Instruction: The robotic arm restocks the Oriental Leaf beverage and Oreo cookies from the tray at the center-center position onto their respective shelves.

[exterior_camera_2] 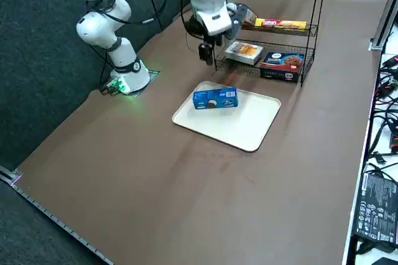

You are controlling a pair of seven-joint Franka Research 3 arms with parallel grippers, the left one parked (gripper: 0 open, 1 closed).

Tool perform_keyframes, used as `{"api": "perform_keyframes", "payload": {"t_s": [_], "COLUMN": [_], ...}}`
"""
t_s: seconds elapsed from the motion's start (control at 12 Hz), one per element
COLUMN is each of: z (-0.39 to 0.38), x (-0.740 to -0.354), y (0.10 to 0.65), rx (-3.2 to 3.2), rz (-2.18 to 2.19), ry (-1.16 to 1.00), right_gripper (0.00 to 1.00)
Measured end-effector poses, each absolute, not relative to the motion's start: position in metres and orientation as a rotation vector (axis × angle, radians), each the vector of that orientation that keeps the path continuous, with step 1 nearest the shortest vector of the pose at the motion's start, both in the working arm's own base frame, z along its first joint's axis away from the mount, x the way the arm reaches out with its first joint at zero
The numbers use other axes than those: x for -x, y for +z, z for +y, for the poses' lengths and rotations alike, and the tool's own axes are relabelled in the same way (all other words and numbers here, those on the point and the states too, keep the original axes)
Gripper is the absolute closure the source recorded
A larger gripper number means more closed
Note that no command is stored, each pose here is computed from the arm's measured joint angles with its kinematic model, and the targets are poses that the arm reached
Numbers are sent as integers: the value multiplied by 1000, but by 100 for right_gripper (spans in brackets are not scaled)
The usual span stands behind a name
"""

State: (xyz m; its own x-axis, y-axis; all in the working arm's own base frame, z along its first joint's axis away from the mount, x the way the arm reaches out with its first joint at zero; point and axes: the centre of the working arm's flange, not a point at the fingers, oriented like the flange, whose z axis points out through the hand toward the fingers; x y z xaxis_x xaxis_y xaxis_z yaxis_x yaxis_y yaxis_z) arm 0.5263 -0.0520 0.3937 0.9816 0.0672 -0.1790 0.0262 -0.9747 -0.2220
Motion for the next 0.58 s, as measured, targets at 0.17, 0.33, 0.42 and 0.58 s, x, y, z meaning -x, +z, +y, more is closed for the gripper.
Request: {"api": "perform_keyframes", "payload": {"t_s": [0.17,0.33,0.42,0.58], "z": [-54,-55,-55,-54], "x": [-521,-517,-516,-519], "y": [363,337,327,313], "rx": [2948,2962,2964,2978], "rz": [-142,-199,-212,-237], "ry": [247,248,253,246], "right_gripper": [0,0,0,0]}}
